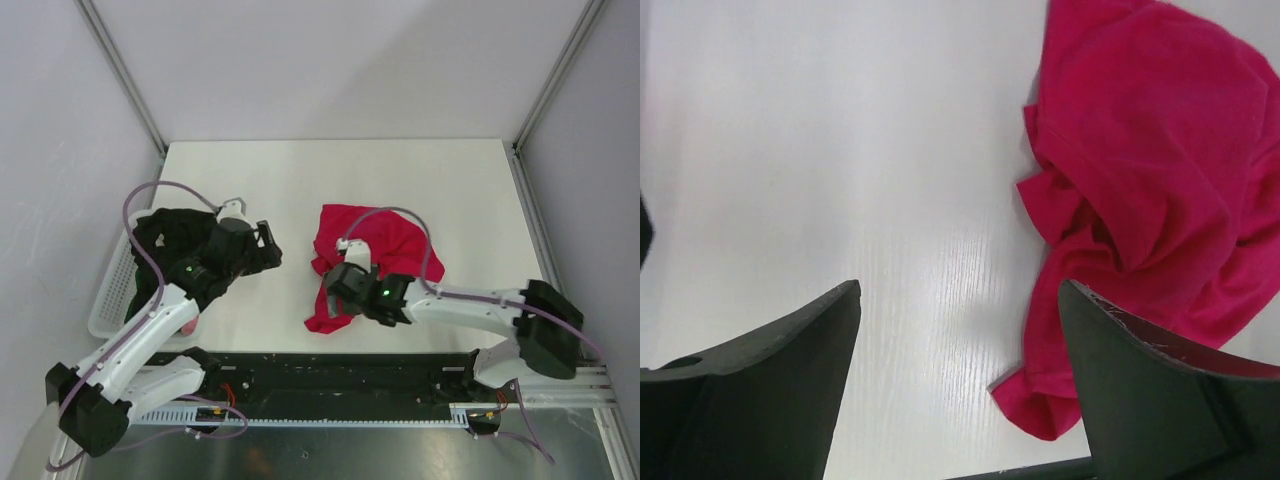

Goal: Fold and stack the t-shirts
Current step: Flatten out the tshirt

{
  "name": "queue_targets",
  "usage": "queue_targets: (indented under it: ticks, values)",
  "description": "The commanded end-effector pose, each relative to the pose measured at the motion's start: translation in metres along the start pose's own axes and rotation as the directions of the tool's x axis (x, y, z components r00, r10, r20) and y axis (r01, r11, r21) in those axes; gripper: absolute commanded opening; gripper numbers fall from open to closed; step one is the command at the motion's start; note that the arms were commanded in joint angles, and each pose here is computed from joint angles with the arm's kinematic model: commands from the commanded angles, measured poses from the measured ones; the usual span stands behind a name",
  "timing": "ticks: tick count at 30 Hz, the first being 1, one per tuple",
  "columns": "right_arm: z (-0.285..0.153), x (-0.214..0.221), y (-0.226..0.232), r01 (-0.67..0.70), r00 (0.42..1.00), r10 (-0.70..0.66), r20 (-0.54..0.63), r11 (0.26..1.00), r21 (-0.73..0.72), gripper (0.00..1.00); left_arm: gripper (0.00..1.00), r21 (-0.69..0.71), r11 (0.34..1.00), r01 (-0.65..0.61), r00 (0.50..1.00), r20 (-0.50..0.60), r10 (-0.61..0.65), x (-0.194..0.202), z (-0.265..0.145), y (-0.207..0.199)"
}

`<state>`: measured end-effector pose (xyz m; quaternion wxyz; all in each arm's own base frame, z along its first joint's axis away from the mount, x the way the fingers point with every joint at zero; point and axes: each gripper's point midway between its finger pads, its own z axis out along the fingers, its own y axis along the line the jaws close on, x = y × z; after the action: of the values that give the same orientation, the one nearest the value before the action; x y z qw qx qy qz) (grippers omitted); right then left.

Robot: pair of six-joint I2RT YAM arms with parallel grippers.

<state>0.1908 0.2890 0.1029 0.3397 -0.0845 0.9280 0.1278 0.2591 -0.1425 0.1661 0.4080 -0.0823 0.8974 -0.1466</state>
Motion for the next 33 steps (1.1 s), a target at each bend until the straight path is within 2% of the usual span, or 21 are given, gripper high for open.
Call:
queue_targets:
  ticks: [1, 16, 20, 23, 27, 28, 30, 33]
  values:
    - [0.017, -0.004, 0.044, -0.003, 1.0, 0.004, 0.018, 0.998, -0.063, 0.77, 0.84, 0.051, 0.996, 0.071, 0.996, 0.059, -0.074, -0.016, -0.01, -0.002]
    - [0.06, 0.025, 0.057, 0.128, 0.989, -0.129, -0.079, 0.992, -0.01, 0.75, 0.84, 0.04, 0.996, 0.077, 0.996, 0.03, -0.078, -0.009, -0.003, 0.0]
    - [0.067, 0.035, 0.055, 0.147, 0.983, -0.145, -0.115, 0.989, 0.006, 0.71, 0.84, 0.037, 0.996, 0.079, 0.996, 0.027, -0.08, -0.009, -0.003, 0.0]
    - [0.07, 0.039, 0.052, 0.162, 0.979, -0.158, -0.132, 0.987, 0.02, 0.57, 0.84, 0.037, 0.996, 0.081, 0.996, 0.028, -0.082, -0.009, -0.003, 0.0]
    - [0.062, 0.016, 0.043, 0.159, 0.983, -0.152, -0.101, 0.986, 0.059, 0.16, 0.83, 0.038, 0.996, 0.081, 0.996, 0.025, -0.082, -0.01, -0.002, -0.001]
    - [0.058, 0.004, 0.04, 0.15, 0.986, -0.145, -0.081, 0.986, 0.069, 0.08, 0.83, 0.042, 0.996, 0.081, 0.996, 0.021, -0.081, -0.01, -0.001, -0.002]
    - [0.042, -0.031, 0.033, 0.114, 0.993, -0.113, -0.027, 0.99, 0.08, 0.02, 0.82, 0.057, 0.995, 0.077, 0.997, 0.009, -0.078, -0.008, 0.0, -0.005]
    - [0.01, -0.097, 0.017, 0.035, 0.995, -0.044, 0.095, 0.995, 0.089, 0.0, 0.8, 0.096, 0.992, 0.079, 0.997, -0.009, -0.078, -0.005, 0.003, -0.013]
